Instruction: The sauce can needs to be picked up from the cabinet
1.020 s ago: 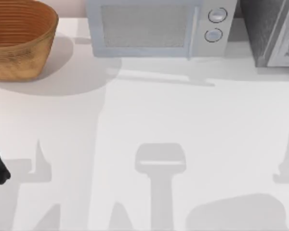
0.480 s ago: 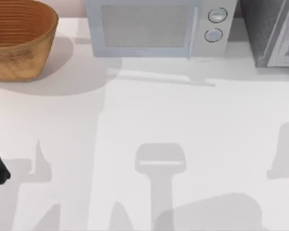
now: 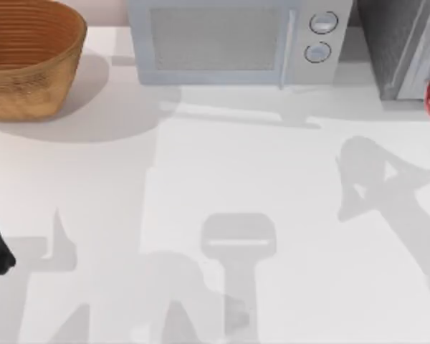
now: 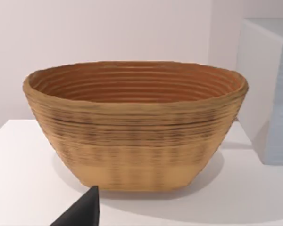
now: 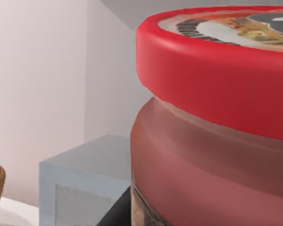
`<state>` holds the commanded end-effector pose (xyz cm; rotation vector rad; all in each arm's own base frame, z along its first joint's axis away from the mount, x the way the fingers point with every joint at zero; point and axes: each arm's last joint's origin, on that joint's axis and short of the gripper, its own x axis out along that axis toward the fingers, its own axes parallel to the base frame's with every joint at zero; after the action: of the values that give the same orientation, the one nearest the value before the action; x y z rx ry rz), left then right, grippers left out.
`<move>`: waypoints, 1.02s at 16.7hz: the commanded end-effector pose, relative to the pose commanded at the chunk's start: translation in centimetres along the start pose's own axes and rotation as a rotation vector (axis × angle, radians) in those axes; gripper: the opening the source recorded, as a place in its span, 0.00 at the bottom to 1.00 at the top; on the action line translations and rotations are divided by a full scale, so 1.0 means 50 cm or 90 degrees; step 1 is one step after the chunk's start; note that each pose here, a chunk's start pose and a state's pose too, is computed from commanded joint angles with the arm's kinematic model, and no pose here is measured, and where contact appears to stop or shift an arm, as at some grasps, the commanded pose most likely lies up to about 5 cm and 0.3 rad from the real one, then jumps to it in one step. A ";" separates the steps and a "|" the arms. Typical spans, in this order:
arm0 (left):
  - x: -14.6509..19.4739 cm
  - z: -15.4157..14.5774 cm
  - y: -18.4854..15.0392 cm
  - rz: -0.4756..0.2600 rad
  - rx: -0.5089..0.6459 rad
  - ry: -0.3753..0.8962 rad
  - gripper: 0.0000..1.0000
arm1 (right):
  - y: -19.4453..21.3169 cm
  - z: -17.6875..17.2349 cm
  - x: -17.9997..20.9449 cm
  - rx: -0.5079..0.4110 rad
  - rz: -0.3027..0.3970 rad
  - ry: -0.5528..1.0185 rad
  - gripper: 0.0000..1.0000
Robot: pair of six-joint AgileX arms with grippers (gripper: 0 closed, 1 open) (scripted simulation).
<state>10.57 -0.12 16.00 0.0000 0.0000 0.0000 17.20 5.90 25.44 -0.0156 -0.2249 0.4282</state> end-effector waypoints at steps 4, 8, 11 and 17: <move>0.000 0.000 0.000 0.000 0.000 0.000 1.00 | 0.045 -0.055 0.145 0.015 0.102 0.010 0.00; 0.000 0.000 0.000 0.000 0.000 0.000 1.00 | 0.099 -0.185 0.249 0.033 0.170 0.052 0.00; 0.000 0.000 0.000 0.000 0.000 0.000 1.00 | 0.127 -0.289 0.285 0.046 0.198 0.087 0.00; 0.000 0.000 0.000 0.000 0.000 0.000 1.00 | 0.144 -0.403 0.303 0.061 0.211 0.126 0.00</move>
<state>10.57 -0.12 16.00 0.0000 0.0000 0.0000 32.11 19.34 8.58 -0.0007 -0.0044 0.7631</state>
